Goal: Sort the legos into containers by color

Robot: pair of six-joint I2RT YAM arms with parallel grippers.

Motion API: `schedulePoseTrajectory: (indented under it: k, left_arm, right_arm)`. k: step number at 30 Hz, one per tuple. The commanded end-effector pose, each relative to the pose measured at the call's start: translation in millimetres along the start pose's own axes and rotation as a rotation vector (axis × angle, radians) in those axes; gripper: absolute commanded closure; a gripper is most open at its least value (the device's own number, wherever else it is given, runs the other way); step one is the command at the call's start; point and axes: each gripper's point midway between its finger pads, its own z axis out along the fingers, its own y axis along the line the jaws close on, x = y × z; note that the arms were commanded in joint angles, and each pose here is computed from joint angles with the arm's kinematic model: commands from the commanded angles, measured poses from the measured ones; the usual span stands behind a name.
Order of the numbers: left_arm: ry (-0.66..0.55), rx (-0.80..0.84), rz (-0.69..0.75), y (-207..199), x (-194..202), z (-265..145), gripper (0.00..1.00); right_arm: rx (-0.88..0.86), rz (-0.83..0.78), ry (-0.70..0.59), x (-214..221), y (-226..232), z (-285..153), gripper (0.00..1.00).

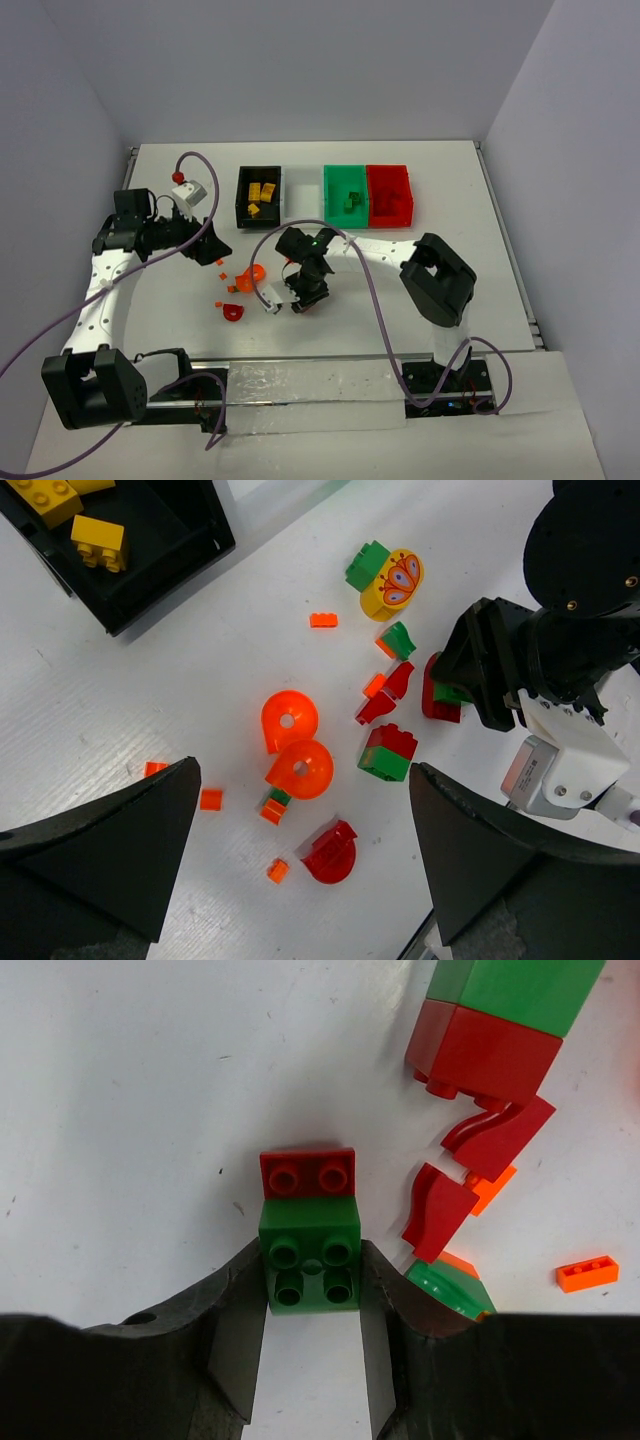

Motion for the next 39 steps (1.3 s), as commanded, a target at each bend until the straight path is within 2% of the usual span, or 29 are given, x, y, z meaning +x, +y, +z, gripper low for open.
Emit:
schedulePoseTrajectory:
  k: [1,6,9,12,15,18,19,25,33,39]
  left_arm:
    - [-0.039,0.01,0.041,0,-8,-1,0.06]
    - [-0.08,0.019,0.069,-7,-15,-5,0.06]
    - [-0.128,0.094,0.096,-22,-35,-10,0.05]
    - [-0.151,0.179,0.098,-36,-44,-12,0.05]
    - [-0.184,0.314,0.096,-61,-52,-11,0.07]
    - [-0.165,0.391,0.102,-89,-54,2,0.08]
    - [-0.173,0.417,0.146,-102,-56,7,0.08]
    - [-0.196,0.491,0.132,-133,-75,26,0.11]
    - [-0.159,0.607,0.137,-170,-75,39,0.11]
    - [-0.133,0.674,0.109,-181,-78,45,0.11]
  right_arm:
    - [0.059,0.057,-0.052,-14,-5,-14,0.83]
    - [0.135,0.241,-0.232,-32,-16,-66,0.93]
    - [0.191,0.432,-0.445,-38,-26,-128,1.0]
    - [0.222,0.583,-0.582,-35,-30,-166,1.0]
    - [0.234,0.654,-0.768,-50,-25,-206,1.0]
    - [0.225,0.705,-0.877,-58,-20,-223,1.0]
    - [0.229,0.711,-0.917,-63,-21,-232,1.0]
    - [0.177,0.763,-1.04,-77,-21,-247,1.0]
    - [0.131,0.789,-1.088,-83,-19,-249,1.0]
    - [0.125,0.78,-1.089,-86,-18,-252,1.0]
